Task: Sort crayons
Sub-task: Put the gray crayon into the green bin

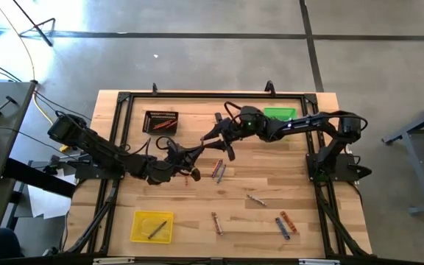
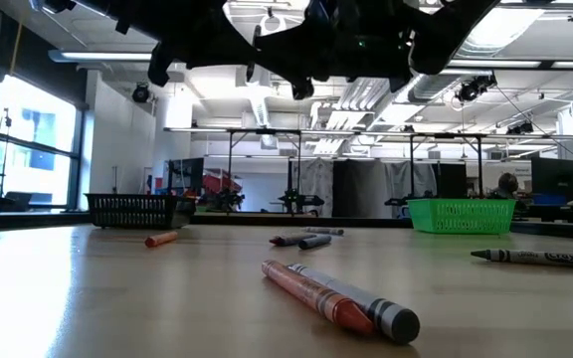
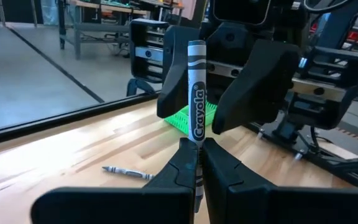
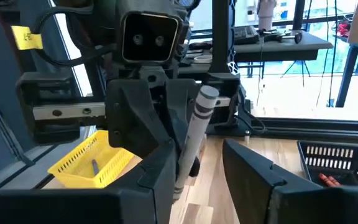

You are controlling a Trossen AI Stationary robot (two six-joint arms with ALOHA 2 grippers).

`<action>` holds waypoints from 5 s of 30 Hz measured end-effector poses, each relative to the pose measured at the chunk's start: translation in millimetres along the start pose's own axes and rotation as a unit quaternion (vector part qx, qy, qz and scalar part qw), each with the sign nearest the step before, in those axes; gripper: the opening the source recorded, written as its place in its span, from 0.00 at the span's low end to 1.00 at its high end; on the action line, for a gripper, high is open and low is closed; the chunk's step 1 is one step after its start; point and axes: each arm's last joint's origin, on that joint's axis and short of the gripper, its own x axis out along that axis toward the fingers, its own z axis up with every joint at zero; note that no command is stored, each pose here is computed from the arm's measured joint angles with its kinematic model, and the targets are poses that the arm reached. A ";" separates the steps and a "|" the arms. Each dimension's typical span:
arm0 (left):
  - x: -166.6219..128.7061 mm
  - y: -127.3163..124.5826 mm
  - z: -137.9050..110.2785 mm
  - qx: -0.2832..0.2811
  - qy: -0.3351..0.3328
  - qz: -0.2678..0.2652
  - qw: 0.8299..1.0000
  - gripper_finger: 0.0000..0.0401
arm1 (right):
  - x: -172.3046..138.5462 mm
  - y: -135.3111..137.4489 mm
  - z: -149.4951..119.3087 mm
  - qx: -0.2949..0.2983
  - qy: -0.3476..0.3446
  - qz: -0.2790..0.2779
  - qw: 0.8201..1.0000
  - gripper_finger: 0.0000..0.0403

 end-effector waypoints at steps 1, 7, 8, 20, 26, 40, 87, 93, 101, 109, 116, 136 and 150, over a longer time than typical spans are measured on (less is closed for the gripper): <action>0.0 -0.1 0.2 0.002 0.000 0.000 1.000 0.00 | 0.2 0.3 0.2 -0.001 -0.001 0.000 1.000 0.32; 1.0 0.5 0.6 0.002 -0.002 0.001 1.000 0.00 | 3.2 6.4 2.7 -0.008 -0.013 0.009 1.000 0.32; 1.4 0.8 0.8 0.002 -0.002 0.002 1.000 0.00 | 4.1 8.1 3.2 -0.010 -0.016 0.011 1.000 0.32; 2.5 1.1 1.5 0.012 -0.002 -0.001 1.000 0.00 | 7.9 14.4 3.9 -0.009 -0.022 -0.006 1.000 0.20; 2.6 1.3 1.5 0.012 -0.003 0.001 1.000 0.00 | 7.9 13.0 3.7 -0.006 -0.022 -0.030 0.999 0.03; 2.4 -0.6 3.6 -0.002 -0.007 -0.011 1.000 0.16 | -0.4 -4.9 -0.4 0.024 -0.001 -0.080 0.997 0.01; -4.9 1.2 -12.5 0.038 0.051 -0.020 0.998 0.32 | -224.5 -26.2 -56.2 0.198 0.345 -0.554 0.731 0.10; -4.8 1.3 -12.4 0.034 0.051 -0.019 0.998 0.32 | -224.5 -26.1 -56.2 0.191 0.350 -0.551 0.733 0.25; -4.8 1.3 -12.5 0.034 0.051 -0.019 0.998 0.32 | -213.0 -27.2 -48.1 0.236 0.284 -0.472 0.801 0.30; -4.2 1.8 -12.3 0.037 0.051 -0.017 0.998 0.32 | -167.6 -13.8 -39.4 0.208 0.229 -0.350 0.884 0.31; -3.4 2.3 -12.1 0.035 0.050 -0.015 0.998 0.32 | -135.2 -12.9 -55.8 0.188 0.235 -0.335 0.893 0.31; 2.9 11.3 7.1 0.086 0.027 -0.003 0.996 0.32 | -75.3 -38.8 -93.1 0.197 0.311 -0.357 0.858 0.31; -8.6 19.8 38.5 0.111 -0.002 -0.010 0.994 0.32 | -33.8 -69.0 -98.6 0.185 0.427 -0.338 0.818 0.31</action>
